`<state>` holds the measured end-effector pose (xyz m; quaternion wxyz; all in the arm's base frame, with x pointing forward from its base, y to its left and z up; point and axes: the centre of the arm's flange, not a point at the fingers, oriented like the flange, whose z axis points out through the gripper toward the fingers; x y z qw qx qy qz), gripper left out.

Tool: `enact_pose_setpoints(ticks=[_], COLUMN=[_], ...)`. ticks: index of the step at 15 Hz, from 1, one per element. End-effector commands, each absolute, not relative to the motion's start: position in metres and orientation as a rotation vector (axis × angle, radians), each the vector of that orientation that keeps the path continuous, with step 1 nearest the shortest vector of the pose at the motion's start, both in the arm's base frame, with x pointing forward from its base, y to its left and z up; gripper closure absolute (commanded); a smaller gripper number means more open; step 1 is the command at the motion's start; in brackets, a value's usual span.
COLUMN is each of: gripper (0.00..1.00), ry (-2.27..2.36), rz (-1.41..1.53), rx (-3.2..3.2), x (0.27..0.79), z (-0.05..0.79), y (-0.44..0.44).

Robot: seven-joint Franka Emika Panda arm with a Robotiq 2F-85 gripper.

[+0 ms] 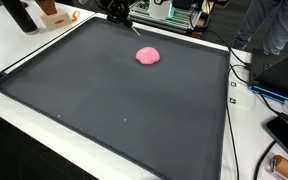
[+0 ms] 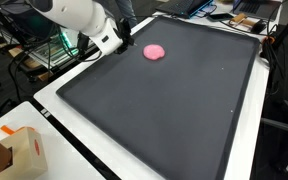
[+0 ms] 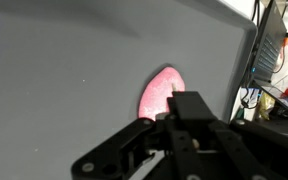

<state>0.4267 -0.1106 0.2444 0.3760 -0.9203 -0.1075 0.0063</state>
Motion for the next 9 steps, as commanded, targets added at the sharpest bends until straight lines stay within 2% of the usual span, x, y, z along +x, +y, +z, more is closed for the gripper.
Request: enact_pose_setpoints(ticks=[1,9], gripper=[0.97,0.97], ry=[-0.255,-0.286], rz=[-0.027,-0.052], rx=[-2.371,-2.472], x=[0.436,0.460], z=[0.233,0.239], y=[-0.110,-0.095])
